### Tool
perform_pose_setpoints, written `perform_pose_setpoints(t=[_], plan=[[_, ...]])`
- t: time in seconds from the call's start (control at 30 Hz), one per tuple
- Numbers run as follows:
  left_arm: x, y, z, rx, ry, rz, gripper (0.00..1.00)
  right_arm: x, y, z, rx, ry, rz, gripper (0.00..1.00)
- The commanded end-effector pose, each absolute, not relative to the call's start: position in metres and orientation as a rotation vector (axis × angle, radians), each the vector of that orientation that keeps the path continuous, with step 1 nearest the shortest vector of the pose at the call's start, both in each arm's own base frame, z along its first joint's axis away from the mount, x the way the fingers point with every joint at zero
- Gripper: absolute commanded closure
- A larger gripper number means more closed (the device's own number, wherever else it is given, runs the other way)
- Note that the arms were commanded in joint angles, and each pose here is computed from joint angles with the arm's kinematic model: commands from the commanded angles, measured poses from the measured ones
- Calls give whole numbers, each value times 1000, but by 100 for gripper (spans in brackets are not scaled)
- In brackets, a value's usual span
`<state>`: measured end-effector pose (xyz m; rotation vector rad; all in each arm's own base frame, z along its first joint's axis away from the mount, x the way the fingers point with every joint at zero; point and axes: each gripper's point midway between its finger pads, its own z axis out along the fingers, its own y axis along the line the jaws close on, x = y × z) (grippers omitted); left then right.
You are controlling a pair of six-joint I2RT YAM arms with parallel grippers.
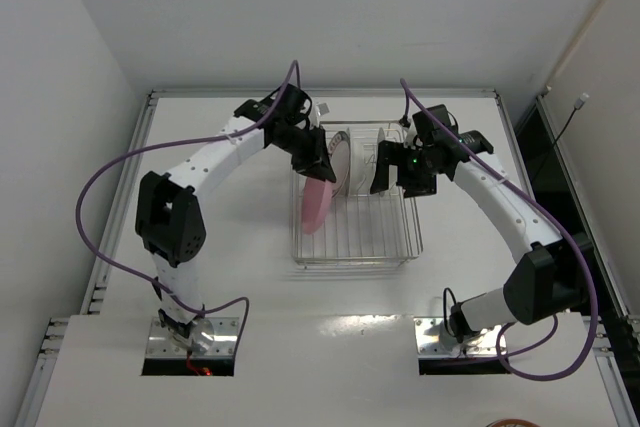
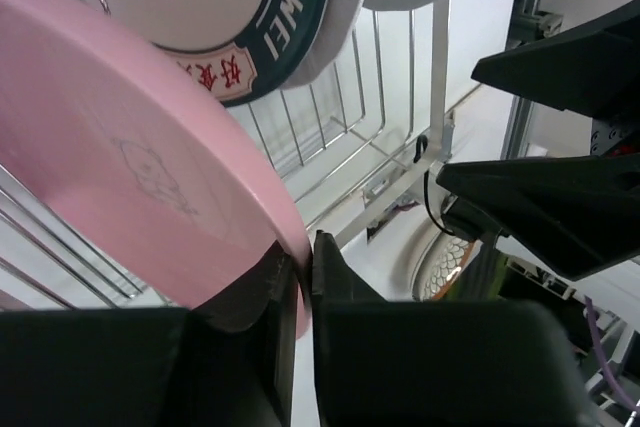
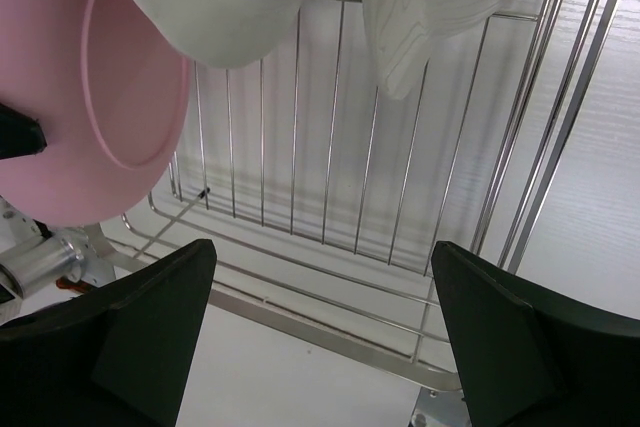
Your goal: Load the plates into the dish rack
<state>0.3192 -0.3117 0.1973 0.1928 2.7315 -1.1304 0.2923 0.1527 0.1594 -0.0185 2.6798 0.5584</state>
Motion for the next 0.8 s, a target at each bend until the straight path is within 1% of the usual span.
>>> perform_pose_setpoints(t=[0.0,0.27,0.43,0.5,0.53,0.63,0.7,0.77], plan=[[341,-316,229,250,2594,-1120,100,293,152,167,-28,2639,574,12],[387,-314,275,179,2362,-1155,100,295,146,164,0,2646,565,12],[391,-319,295,171,2274,-1241,100,294,142,163,2,2654,556,12],[396,-320,292,155,2242,-1279,100,294,142,163,2,2654,556,12],[400,-320,301,139,2194,-1315,100,294,142,163,2,2654,556,12],[404,-318,290,75,2190,-1345,100,293,139,162,16,2662,552,12],[405,-320,291,90,2172,-1356,100,293,139,162,4,2661,549,12],[412,-319,279,79,2191,-1359,100,293,139,162,4,2661,549,12]])
